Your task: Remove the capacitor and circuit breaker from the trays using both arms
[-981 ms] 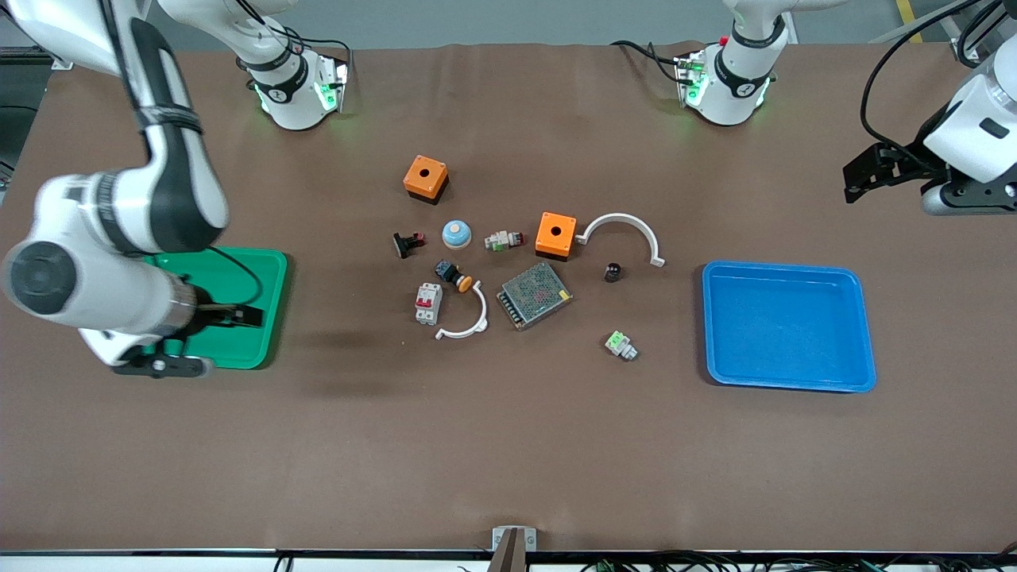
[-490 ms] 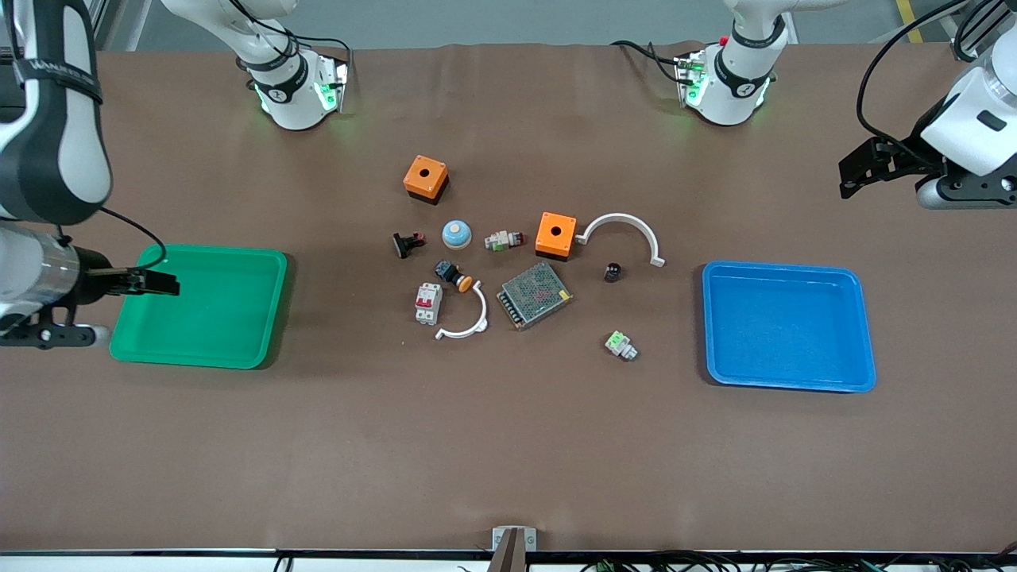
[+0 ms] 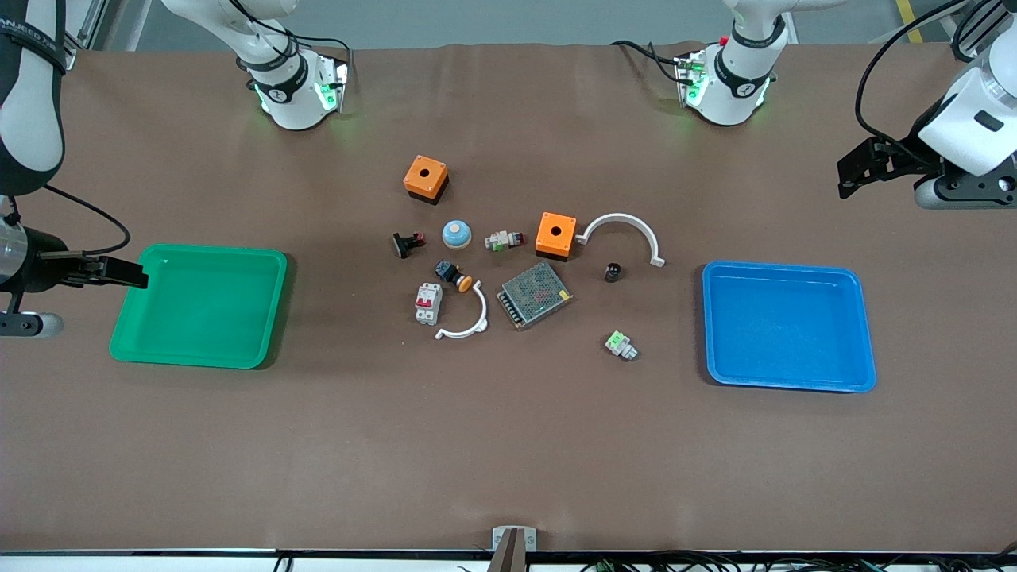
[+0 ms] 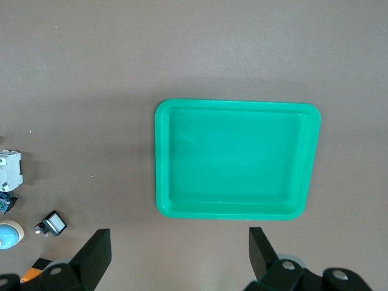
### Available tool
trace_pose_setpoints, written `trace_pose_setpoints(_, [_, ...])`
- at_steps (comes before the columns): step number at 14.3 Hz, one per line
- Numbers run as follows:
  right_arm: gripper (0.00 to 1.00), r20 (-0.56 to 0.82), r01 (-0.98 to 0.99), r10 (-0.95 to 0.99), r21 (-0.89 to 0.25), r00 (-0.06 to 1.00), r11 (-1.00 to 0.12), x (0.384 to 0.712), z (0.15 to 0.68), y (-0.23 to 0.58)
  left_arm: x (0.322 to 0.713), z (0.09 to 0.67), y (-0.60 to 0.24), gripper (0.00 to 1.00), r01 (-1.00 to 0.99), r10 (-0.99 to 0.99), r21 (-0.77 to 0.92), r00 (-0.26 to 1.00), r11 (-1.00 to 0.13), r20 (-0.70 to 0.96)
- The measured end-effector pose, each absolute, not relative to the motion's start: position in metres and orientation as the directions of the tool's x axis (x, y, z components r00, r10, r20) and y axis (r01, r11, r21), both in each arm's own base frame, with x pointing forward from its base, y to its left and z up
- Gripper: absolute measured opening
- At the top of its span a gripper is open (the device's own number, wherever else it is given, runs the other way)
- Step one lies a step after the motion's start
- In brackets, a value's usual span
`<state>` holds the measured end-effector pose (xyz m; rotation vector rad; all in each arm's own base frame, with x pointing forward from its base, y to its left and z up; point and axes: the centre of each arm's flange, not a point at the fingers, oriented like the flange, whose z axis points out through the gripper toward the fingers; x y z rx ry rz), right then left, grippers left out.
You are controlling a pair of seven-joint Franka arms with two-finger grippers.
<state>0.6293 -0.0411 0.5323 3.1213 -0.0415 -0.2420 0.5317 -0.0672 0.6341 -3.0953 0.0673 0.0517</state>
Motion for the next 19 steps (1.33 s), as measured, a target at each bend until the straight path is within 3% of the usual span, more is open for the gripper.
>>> trace_pose_setpoints(9, [1.00, -0.202, -0.024, -0.025, 0.008, 0.979, -1.000, 0.620, 0.516, -0.040, 0.532, 0.633, -0.067, 1.00, -0.044, -0.043, -0.045, 0.998, -0.998, -0.036])
trace_pose_setpoints(19, [1.00, -0.092, -0.023, -0.022, -0.004, 0.995, -1.000, 0.554, 0.567, -0.038, 0.532, 0.633, -0.068, 1.00, -0.045, -0.044, -0.045, 0.998, -0.998, -0.036])
